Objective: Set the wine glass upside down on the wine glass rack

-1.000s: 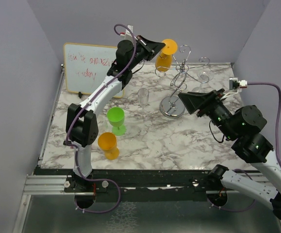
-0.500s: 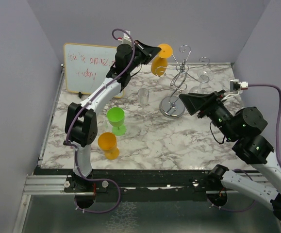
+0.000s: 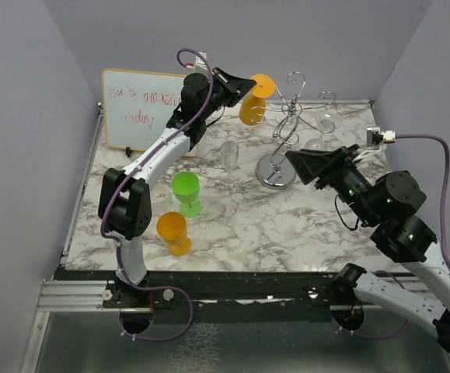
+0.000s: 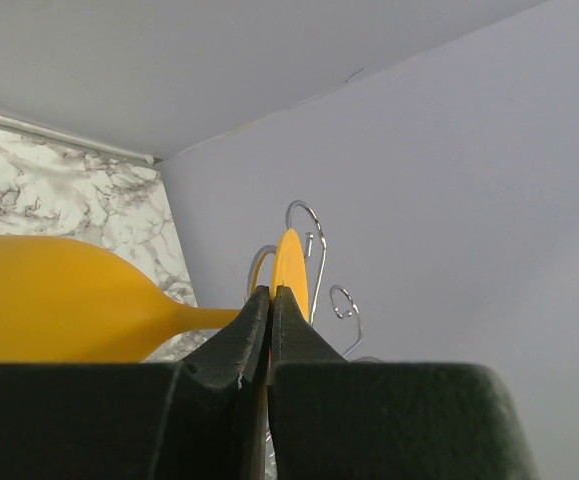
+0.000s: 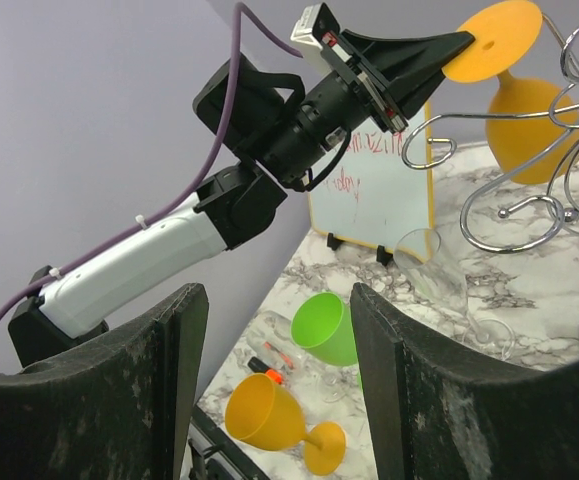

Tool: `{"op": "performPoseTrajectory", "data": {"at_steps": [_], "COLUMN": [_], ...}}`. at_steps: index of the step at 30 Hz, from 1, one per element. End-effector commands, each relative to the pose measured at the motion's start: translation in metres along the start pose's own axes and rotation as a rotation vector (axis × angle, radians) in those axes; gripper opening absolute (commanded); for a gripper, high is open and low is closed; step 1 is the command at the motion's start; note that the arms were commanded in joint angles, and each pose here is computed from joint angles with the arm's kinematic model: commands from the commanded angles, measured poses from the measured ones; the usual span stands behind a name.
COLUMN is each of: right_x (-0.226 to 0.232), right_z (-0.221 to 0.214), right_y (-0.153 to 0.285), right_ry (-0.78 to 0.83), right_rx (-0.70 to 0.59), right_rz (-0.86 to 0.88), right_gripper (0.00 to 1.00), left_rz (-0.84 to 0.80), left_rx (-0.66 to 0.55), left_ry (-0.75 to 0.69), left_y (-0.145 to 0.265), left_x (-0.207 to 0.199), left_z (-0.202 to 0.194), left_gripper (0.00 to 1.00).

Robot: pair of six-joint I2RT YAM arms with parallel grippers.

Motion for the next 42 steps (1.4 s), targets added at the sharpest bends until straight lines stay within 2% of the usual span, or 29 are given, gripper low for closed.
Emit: {"op": "performPoseTrajectory", "data": {"at_steps": [1,8,13,20,24,27,31,35,37,42], "right_x": [0.002,0.000,-0.004,-0.010,-0.012,-0.014,-0.019,-0.023,-0.028,-0.040], "right_z": [-0.005,-0.009,-0.013,-0.014,-0.014,-0.016,-0.025,-0.038,-0.045,-0.058], "right_y": [-0.001,-0.004,-0.007,-0.008,-0.009,-0.010,-0.014,-0.018,-0.018,-0.017], "right_ry": [-0.010,-0.013,-0.015,-0.017,0.000,0.013,0.019,0.019,0.020,0.027], "right_rx": [0.016,0.025,0.038,0.036,0.038,0.045,0.071,0.124,0.150,0.198], "right_rz": [0.017,0.005,-0.013,-0.046,-0.060,-0.071,-0.080,-0.097,-0.116,-0.164], "right_gripper": [0.64,0.63,0.63,0.63,0.63,0.63,0.63,0.63,0.63,0.63], "left_rz": [-0.055,-0.043,-0.051,0.010,0.058,0.134,0.277,0.423,0.472,0.523], "left_rx": [0.028,0.081,0.083,0.035,0.002,-0.017,0.056,0.190,0.248,0.327], "left_ry": [-0.011,-0.005,-0.035,-0.080,-0.134,-0.226,-0.364,-0.494,-0.550,-0.633], "left_y": [0.011,0.016,0.027,0.061,0.090,0.109,0.135,0.171,0.191,0.231], "left_x": [-0.017,-0.007,-0.012,0.004,0.016,0.027,0.045,0.067,0.074,0.070], "left_z": [0.000,-0.012,-0.011,0.002,0.009,0.012,0.006,-0.008,-0.013,-0.020], "left_gripper": [0.01,0.10,0.22,0.60,0.71,0.77,0.82,0.90,0.99,0.99]}}
Point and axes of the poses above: each gripper's point midway between its finger pads, its own y axis back along the fingers, its own x axis along the line the jaws close on, z = x × y, the point moved 3 cm from there along y, back along the fingers, and after that the axes turned 1 degree about -y, right-handed, at the moved point
